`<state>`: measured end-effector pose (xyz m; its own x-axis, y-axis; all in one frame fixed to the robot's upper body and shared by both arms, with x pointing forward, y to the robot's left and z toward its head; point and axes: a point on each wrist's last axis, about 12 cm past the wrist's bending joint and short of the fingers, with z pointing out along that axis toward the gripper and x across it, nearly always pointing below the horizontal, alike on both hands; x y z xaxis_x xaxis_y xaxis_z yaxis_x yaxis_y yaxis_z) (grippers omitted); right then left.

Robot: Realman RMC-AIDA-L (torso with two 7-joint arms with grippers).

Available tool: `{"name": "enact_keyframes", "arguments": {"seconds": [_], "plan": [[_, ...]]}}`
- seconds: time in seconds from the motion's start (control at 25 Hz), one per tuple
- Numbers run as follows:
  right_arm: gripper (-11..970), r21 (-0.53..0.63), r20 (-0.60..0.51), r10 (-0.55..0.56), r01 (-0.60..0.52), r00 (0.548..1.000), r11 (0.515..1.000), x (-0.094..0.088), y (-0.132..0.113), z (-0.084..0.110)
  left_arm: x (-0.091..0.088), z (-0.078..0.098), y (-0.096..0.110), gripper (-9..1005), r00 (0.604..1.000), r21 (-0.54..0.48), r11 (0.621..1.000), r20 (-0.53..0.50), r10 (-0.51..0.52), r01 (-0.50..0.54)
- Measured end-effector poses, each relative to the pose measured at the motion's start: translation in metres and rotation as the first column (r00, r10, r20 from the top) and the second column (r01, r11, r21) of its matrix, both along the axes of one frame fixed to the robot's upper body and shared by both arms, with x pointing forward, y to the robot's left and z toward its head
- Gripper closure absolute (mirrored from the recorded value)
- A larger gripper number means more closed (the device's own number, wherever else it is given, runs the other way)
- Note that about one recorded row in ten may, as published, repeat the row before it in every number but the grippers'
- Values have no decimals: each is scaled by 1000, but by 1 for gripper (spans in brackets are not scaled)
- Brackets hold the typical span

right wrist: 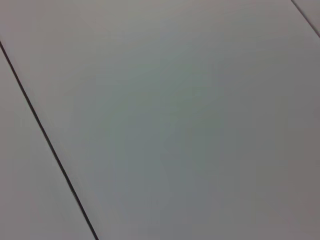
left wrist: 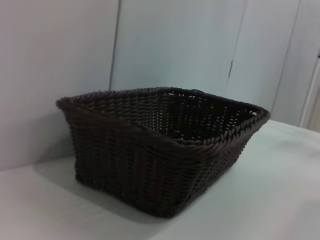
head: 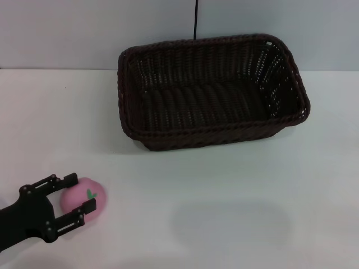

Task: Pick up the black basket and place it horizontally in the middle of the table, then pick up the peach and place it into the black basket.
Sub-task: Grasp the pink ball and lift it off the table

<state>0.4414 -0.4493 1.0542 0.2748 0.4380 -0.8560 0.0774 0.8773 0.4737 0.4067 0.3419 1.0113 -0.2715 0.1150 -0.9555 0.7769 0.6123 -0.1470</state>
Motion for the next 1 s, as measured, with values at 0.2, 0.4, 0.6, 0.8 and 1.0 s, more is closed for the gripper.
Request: {"name": "enact_keyframes", "arguments": {"seconds": [0.2, 0.4, 0.6, 0.8, 1.0], "plan": [[539, 13, -14, -4, 4, 1000, 1000, 1, 0, -3, 0, 0, -2, 252, 1000, 12, 1000, 19, -10, 9], [539, 16, -20, -8, 8, 1000, 1000, 1, 0, -4, 3, -2, -3, 444, 1000, 31, 1000, 27, -4, 3], [538, 17, -25, -9, 10, 1000, 1000, 1, 0, -4, 4, -4, -4, 627, 1000, 35, 999, 24, 9, -10], [538, 19, -28, -11, 11, 1000, 1000, 1, 0, -5, 6, -3, -6, 830, 1000, 31, 999, 28, -7, 6], [538, 22, -39, -16, 17, 999, 1000, 1, 0, -7, 7, 2, -10, 870, 998, -9, 999, 46, -35, 36]]}}
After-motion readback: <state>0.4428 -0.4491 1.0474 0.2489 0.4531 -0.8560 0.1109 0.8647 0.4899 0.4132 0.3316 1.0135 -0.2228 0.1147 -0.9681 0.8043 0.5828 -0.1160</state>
